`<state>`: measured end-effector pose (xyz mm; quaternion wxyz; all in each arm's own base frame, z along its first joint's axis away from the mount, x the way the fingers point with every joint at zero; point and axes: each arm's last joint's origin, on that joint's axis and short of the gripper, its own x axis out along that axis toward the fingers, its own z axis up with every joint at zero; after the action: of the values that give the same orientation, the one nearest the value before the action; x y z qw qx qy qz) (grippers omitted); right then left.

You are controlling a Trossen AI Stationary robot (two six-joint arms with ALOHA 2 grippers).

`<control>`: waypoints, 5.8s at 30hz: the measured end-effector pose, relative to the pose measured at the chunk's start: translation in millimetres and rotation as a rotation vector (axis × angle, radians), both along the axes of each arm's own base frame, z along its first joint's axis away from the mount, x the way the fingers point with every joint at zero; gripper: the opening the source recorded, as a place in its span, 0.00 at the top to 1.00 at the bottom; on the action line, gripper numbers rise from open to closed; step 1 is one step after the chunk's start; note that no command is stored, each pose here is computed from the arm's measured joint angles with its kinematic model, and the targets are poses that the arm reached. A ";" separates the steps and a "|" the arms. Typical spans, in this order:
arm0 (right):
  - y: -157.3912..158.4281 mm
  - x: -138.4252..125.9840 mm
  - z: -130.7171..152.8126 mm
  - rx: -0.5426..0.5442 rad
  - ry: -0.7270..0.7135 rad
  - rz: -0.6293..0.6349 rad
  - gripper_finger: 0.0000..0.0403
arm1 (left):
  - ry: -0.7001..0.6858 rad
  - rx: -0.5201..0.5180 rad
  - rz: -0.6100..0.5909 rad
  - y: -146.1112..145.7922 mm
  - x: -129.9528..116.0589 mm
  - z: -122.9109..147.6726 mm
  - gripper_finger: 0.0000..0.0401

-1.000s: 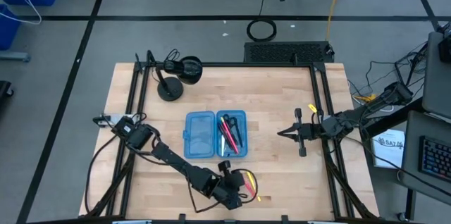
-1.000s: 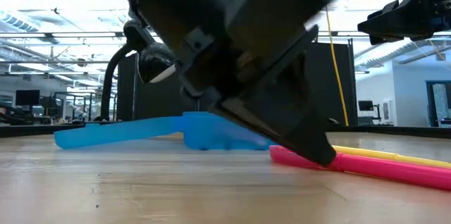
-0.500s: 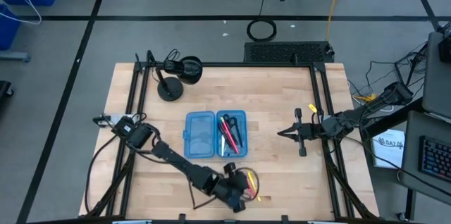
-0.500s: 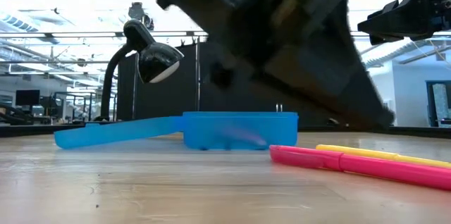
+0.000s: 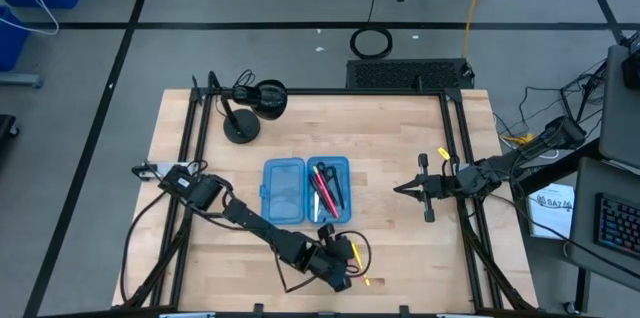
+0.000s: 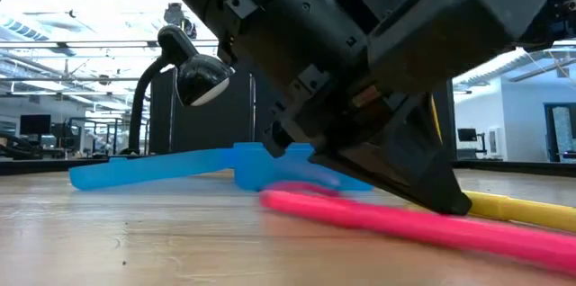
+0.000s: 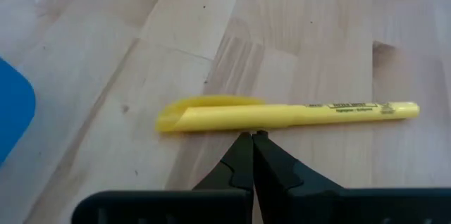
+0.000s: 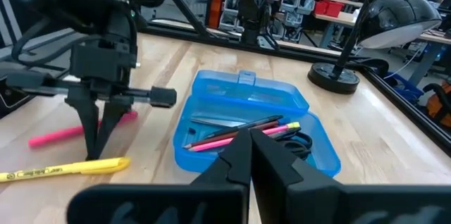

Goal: Pick & place school supplies into a supply box
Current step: Put the pink pen into the blue box

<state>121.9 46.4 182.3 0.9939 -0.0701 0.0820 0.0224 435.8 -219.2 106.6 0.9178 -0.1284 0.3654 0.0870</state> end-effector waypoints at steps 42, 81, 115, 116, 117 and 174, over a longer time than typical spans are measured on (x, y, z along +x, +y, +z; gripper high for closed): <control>1.3 3.2 -0.8 0.022 0.002 -0.008 1.00 | -0.056 0.060 -0.233 -39.4 -25.5 41.4 1.00; 1.5 3.8 0.0 0.028 -0.006 -0.008 1.00 | 0.324 0.055 -0.025 -8.4 -47.9 24.1 1.00; 1.8 4.4 3.4 -0.152 -0.046 0.022 1.00 | 0.296 -0.289 0.313 -41.6 -46.9 106.4 0.99; 1.8 4.3 3.3 -0.163 -0.046 0.024 1.00 | 0.312 -0.298 0.332 -43.6 -43.4 105.5 0.99; 1.8 4.3 3.2 -0.169 -0.045 0.025 1.00 | 0.326 -0.307 0.349 -45.5 -38.5 102.9 0.99; 1.7 4.3 3.4 -0.211 -0.047 0.029 1.00 | 0.676 -0.308 0.428 -6.9 -6.7 19.1 0.80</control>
<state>126.3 48.1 185.7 0.9823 -0.1759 0.0594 0.0264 429.1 -226.2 125.7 0.6780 -0.3012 0.6194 0.2569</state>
